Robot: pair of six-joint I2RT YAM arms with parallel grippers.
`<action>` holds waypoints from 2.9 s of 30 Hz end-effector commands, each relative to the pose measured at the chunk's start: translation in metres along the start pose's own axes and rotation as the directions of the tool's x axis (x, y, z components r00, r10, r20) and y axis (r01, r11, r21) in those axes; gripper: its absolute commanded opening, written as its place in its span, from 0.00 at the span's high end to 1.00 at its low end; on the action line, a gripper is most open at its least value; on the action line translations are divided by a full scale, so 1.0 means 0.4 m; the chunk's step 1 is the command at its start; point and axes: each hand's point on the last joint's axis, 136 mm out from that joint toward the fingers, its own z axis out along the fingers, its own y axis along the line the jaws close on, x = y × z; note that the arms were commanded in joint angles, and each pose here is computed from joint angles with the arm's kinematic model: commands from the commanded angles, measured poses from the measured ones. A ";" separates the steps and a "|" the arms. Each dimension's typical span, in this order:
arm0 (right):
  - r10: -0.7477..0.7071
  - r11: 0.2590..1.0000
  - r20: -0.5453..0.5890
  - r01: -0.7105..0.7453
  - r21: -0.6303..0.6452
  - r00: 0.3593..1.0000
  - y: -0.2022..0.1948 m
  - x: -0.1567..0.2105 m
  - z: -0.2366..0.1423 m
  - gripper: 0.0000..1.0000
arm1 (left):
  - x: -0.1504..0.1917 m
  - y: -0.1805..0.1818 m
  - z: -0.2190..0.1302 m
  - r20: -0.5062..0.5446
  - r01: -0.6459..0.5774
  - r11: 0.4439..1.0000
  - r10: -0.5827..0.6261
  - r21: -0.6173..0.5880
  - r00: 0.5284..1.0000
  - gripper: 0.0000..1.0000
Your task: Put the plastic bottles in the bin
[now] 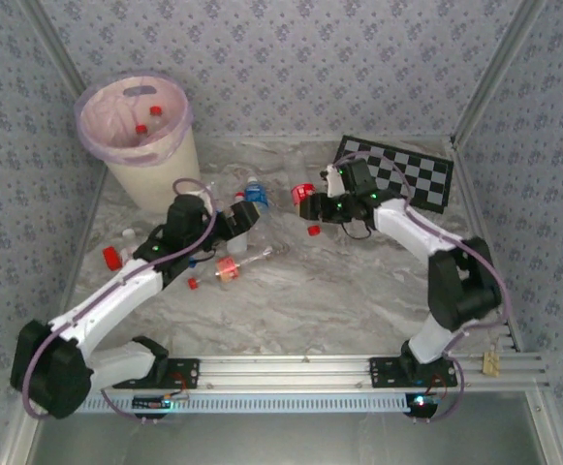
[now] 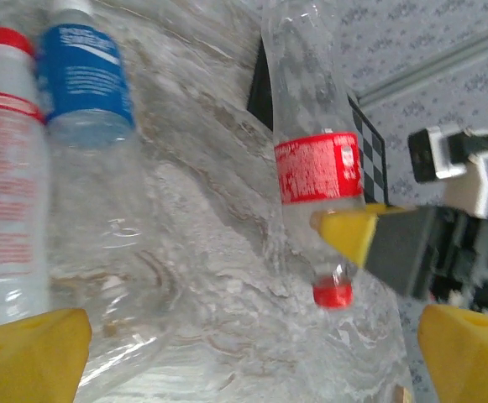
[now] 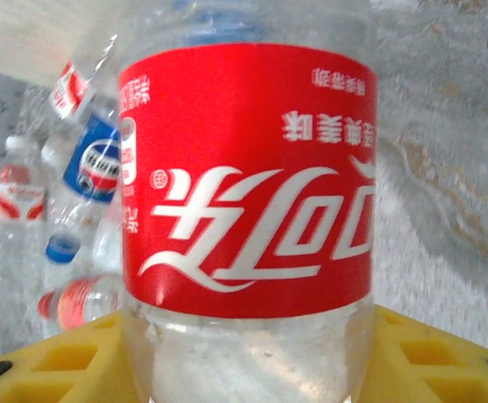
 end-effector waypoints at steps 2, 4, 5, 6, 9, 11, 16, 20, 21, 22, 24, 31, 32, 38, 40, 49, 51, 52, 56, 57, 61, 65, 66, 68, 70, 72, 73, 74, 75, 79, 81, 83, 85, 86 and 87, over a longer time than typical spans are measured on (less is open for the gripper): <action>-0.067 0.996 -0.027 0.065 -0.063 0.997 0.051 0.083 -0.044 0.50 | -0.053 -0.157 0.032 0.059 -0.025 0.987 0.016 0.159 0.998 0.00; -0.049 0.996 -0.011 0.048 -0.073 0.999 0.069 0.099 -0.062 0.52 | -0.028 -0.182 0.069 0.026 -0.028 0.984 0.024 0.174 0.999 0.00; -0.044 0.995 -0.002 0.043 -0.084 0.999 0.081 0.105 -0.068 0.52 | -0.013 -0.192 0.084 0.006 -0.052 0.986 0.051 0.160 0.999 0.00; -0.045 0.995 0.006 0.045 -0.092 0.999 0.091 0.110 -0.073 0.53 | 0.000 -0.194 0.098 -0.013 -0.073 0.987 0.076 0.140 0.997 0.00; -0.052 0.994 0.047 0.056 -0.089 0.998 0.108 0.112 -0.088 0.54 | 0.028 -0.210 0.131 -0.057 -0.105 0.987 0.112 0.122 0.992 0.00; -0.053 0.994 0.066 0.059 -0.094 0.996 0.116 0.111 -0.096 0.56 | 0.040 -0.195 0.149 -0.068 -0.110 0.990 0.116 0.085 0.991 0.00; -0.059 0.992 0.082 0.068 -0.103 0.995 0.127 0.120 -0.102 0.56 | 0.061 -0.172 0.184 -0.086 -0.097 0.994 0.101 0.051 0.991 0.00; -0.078 0.990 0.081 0.086 -0.110 0.994 0.138 0.127 -0.098 0.56 | 0.071 -0.172 0.201 -0.091 -0.090 0.994 0.095 0.056 0.991 0.07; -0.081 0.990 0.080 0.089 -0.111 0.994 0.140 0.128 -0.097 0.56 | 0.072 -0.169 0.203 -0.092 -0.086 0.995 0.091 0.054 0.992 0.09; -0.083 0.990 0.080 0.091 -0.110 0.993 0.142 0.130 -0.097 0.56 | 0.073 -0.167 0.206 -0.090 -0.080 0.995 0.085 0.053 0.992 0.12; -0.083 0.990 0.083 0.092 -0.107 0.993 0.141 0.134 -0.096 0.56 | 0.074 -0.168 0.211 -0.079 -0.066 0.995 0.071 0.070 0.994 0.15; -0.072 0.991 0.073 0.079 -0.103 0.995 0.133 0.147 -0.090 0.56 | 0.073 -0.177 0.226 -0.085 -0.062 0.995 0.069 0.079 0.994 0.36; -0.074 0.991 0.073 0.082 -0.107 0.995 0.136 0.148 -0.090 0.56 | 0.073 -0.175 0.226 -0.087 -0.061 0.995 0.067 0.076 0.994 0.38; -0.089 0.989 0.083 0.099 -0.113 0.992 0.145 0.138 -0.095 0.55 | 0.073 -0.166 0.232 -0.091 -0.074 0.996 0.079 0.055 0.993 0.47; -0.094 0.988 0.085 0.103 -0.116 0.992 0.148 0.138 -0.097 0.53 | 0.076 -0.160 0.236 -0.093 -0.076 0.996 0.080 0.048 0.992 0.50; -0.125 0.988 0.101 0.133 -0.081 0.987 0.143 0.132 -0.117 0.33 | 0.076 -0.147 0.253 -0.099 -0.069 0.997 0.073 0.035 0.992 0.57; -0.139 0.989 0.100 0.144 -0.044 0.985 0.128 0.134 -0.128 0.26 | 0.063 -0.148 0.250 -0.091 -0.076 0.996 0.079 0.038 0.993 0.60; -0.144 0.989 0.102 0.148 -0.025 0.984 0.119 0.134 -0.137 0.23 | 0.051 -0.153 0.246 -0.087 -0.081 0.996 0.084 0.042 0.993 0.60; -0.156 0.988 0.147 0.151 0.043 0.977 0.085 0.114 -0.197 0.15 | 0.004 -0.185 0.228 -0.089 -0.119 0.991 0.124 0.065 0.988 0.61; -0.152 0.988 0.160 0.145 0.056 0.975 0.075 0.107 -0.214 0.14 | -0.007 -0.188 0.223 -0.092 -0.134 0.989 0.139 0.063 0.986 0.61; -0.138 0.988 0.200 0.120 0.101 0.970 0.036 0.093 -0.265 0.13 | -0.103 -0.215 0.169 -0.050 -0.200 0.977 0.204 0.073 0.978 0.61; -0.102 0.991 0.183 0.083 0.109 0.978 0.005 0.118 -0.261 0.13 | -0.247 -0.268 0.059 0.047 -0.266 0.960 0.262 0.089 0.964 0.62; -0.094 0.991 0.179 0.075 0.109 0.979 0.002 0.124 -0.257 0.13 | -0.285 -0.278 0.029 0.076 -0.279 0.956 0.273 0.085 0.959 0.62; -0.080 0.992 0.174 0.062 0.107 0.981 -0.004 0.133 -0.249 0.13 | -0.373 -0.282 -0.042 0.148 -0.303 0.952 0.292 0.052 0.945 0.62; -0.075 0.993 0.176 0.057 0.106 0.982 -0.007 0.136 -0.245 0.13 | -0.463 -0.265 -0.114 0.221 -0.304 0.953 0.296 0.000 0.929 0.62; -0.076 0.993 0.175 0.057 0.107 0.982 -0.008 0.139 -0.245 0.14 | -0.551 -0.246 -0.191 0.304 -0.301 0.952 0.302 -0.052 0.904 0.62; -0.077 0.992 0.173 0.059 0.108 0.982 -0.008 0.142 -0.246 0.14 | -0.596 -0.232 -0.233 0.351 -0.294 0.952 0.304 -0.082 0.886 0.62; -0.079 0.992 0.171 0.061 0.107 0.982 -0.007 0.144 -0.247 0.14 | -0.640 -0.218 -0.273 0.397 -0.286 0.951 0.308 -0.113 0.865 0.62; -0.080 0.993 0.167 0.063 0.105 0.983 -0.006 0.146 -0.246 0.13 | -0.677 -0.208 -0.308 0.437 -0.283 0.949 0.314 -0.136 0.843 0.62; -0.078 0.993 0.160 0.063 0.101 0.984 -0.006 0.155 -0.248 0.14 | -0.803 -0.138 -0.402 0.551 -0.251 0.943 0.332 -0.220 0.766 0.64; -0.077 0.993 0.156 0.061 0.103 0.985 -0.007 0.160 -0.249 0.14 | -0.845 -0.099 -0.418 0.562 -0.223 0.944 0.324 -0.241 0.761 0.65; -0.079 0.992 0.157 0.062 0.106 0.984 -0.007 0.166 -0.253 0.14 | -0.884 -0.051 -0.418 0.558 -0.188 0.946 0.308 -0.263 0.771 0.65; -0.078 0.992 0.157 0.061 0.110 0.985 -0.009 0.171 -0.257 0.14 | -0.918 -0.007 -0.407 0.541 -0.158 0.946 0.293 -0.282 0.788 0.65; -0.079 0.992 0.155 0.062 0.110 0.985 -0.009 0.175 -0.259 0.14 | -0.934 0.012 -0.402 0.528 -0.145 0.944 0.289 -0.298 0.798 0.65; -0.080 0.992 0.154 0.063 0.109 0.985 -0.009 0.177 -0.260 0.14 | -0.953 0.031 -0.394 0.520 -0.139 0.940 0.292 -0.312 0.803 0.65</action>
